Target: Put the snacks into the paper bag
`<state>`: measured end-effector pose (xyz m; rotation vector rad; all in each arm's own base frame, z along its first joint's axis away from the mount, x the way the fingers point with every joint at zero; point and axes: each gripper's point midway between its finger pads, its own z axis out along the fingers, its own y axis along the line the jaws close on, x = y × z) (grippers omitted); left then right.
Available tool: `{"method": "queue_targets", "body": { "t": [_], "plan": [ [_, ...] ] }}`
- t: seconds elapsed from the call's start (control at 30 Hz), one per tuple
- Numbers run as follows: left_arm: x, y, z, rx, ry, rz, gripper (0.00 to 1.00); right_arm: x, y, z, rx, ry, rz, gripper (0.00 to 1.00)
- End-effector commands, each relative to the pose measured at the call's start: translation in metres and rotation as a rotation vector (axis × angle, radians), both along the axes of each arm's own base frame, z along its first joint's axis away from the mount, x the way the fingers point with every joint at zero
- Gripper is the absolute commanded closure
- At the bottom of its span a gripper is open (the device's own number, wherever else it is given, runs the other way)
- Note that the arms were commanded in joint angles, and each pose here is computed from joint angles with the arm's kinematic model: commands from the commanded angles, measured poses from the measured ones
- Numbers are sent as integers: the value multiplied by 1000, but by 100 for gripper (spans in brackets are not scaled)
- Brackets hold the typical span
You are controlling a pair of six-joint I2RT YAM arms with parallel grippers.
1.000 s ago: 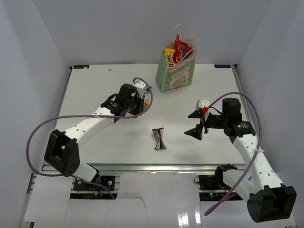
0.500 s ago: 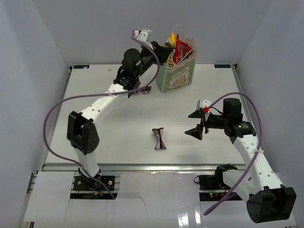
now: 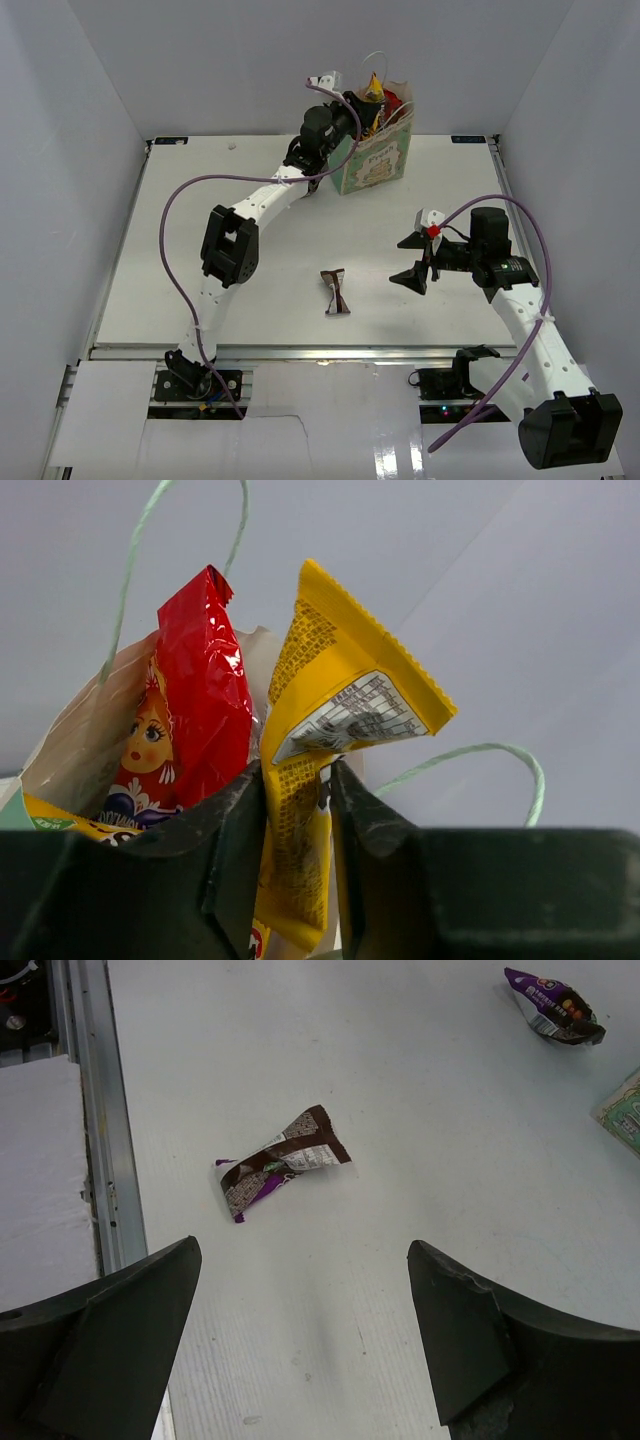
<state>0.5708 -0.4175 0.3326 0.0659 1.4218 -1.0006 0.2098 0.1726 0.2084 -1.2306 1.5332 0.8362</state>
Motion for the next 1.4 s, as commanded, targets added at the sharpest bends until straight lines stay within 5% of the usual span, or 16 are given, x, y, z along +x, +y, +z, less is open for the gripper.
{"method": "queue_targets", "body": {
  "t": [0.0,0.03,0.13,0.23,0.5,0.73,1.07,1.23,1.37],
  "plan": [
    [-12,14,67,-88,-109,37,57,0,2,1,22,-4,15,10],
    [-13,15,62,-78,-97,37,43,1,2,0,22,1,14,10],
    [-18,18,63,-68,-95,39,24,1,2,0,22,5,15,10],
    [-24,23,82,-76,-122,42,15,2,2,-3,17,10,9,10],
    [-67,58,156,-5,-261,89,13,5,0,-8,12,20,-2,10],
    [-125,128,167,117,-287,236,11,11,-3,-12,11,32,-24,10],
    [-256,215,85,245,-187,204,9,33,-1,-21,38,133,-108,15],
    [-314,239,-9,388,56,101,7,68,32,-60,-246,206,-364,19],
    [-355,258,-41,403,82,59,6,54,76,-99,-402,343,-394,20]
  ]
}}
